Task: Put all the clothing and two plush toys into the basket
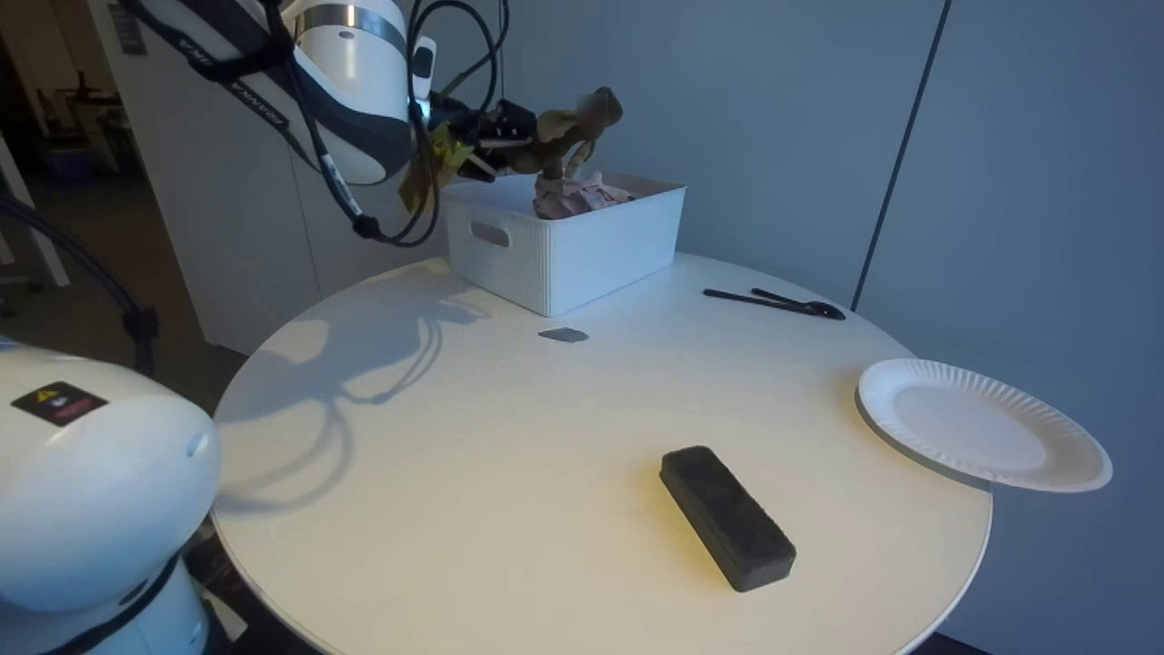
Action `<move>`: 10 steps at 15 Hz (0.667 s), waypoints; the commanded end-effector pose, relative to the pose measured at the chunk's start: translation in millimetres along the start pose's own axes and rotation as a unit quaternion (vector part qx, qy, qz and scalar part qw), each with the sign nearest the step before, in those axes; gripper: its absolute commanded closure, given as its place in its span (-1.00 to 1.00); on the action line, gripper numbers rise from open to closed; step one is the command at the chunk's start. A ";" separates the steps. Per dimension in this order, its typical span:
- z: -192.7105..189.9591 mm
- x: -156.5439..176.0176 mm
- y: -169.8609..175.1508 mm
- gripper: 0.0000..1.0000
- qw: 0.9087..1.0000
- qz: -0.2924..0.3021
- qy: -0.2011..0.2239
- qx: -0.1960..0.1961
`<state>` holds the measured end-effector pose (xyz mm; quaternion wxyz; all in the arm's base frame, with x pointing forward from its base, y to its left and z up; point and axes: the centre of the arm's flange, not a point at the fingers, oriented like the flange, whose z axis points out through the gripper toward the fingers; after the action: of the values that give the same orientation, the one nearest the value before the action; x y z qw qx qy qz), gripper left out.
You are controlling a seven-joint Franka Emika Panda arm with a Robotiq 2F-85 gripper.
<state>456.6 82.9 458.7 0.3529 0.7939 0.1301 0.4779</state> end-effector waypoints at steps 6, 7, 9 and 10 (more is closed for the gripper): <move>49.8 67.9 -69.1 0.80 0.992 -0.112 0.062 -0.006; 52.5 72.9 -68.5 0.18 0.992 -0.113 0.055 -0.005; 61.2 76.2 -68.9 0.08 0.991 -0.122 0.048 -0.003; 65.0 76.3 -68.5 -0.06 0.991 -0.124 0.043 -0.004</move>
<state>535.6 144.9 435.8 0.3933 0.7530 0.2354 0.4721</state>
